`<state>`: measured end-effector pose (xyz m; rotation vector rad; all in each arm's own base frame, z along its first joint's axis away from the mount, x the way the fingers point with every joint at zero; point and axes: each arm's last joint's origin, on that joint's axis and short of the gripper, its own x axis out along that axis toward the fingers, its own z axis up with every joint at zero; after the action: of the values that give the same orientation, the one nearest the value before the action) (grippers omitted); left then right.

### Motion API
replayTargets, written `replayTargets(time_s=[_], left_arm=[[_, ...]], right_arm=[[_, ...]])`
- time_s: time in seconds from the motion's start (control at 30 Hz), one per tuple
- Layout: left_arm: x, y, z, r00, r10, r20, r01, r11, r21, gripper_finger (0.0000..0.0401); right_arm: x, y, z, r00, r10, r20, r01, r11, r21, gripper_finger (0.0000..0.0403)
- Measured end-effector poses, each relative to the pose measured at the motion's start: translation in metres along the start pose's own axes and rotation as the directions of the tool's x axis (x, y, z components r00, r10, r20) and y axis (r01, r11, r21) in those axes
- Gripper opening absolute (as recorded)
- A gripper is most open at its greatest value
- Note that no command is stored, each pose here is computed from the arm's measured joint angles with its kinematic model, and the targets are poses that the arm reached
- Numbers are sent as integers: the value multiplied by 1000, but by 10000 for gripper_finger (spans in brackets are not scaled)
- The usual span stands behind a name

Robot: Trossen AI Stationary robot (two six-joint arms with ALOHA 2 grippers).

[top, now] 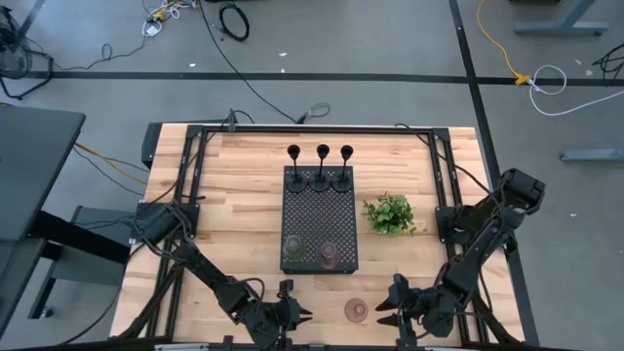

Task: Pick & Place candle stick holders
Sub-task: Put the pink glass candle holder on the shelf

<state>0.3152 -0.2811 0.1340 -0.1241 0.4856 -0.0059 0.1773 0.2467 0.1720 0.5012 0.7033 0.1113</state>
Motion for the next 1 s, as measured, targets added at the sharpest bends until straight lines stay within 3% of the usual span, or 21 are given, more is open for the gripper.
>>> replayTargets(time_s=[0.23,0.4,0.6,1.0], left_arm=[[0,0,0,1000,0,0,0,1000,1,51],[0,-1,0,1000,-6,-4,6,1000,2,50],[0,-1,0,1000,-7,-5,7,1000,2,51],[0,-1,-1,1000,-21,-15,21,1000,4,51]], right_arm=[[7,-13,-9,996,-19,90,22,999,-27,162],[16,-12,-15,990,63,125,-59,998,-39,162],[26,-12,-21,988,71,134,-58,994,-98,167],[33,-20,-18,989,14,149,-3,997,-79,266]])
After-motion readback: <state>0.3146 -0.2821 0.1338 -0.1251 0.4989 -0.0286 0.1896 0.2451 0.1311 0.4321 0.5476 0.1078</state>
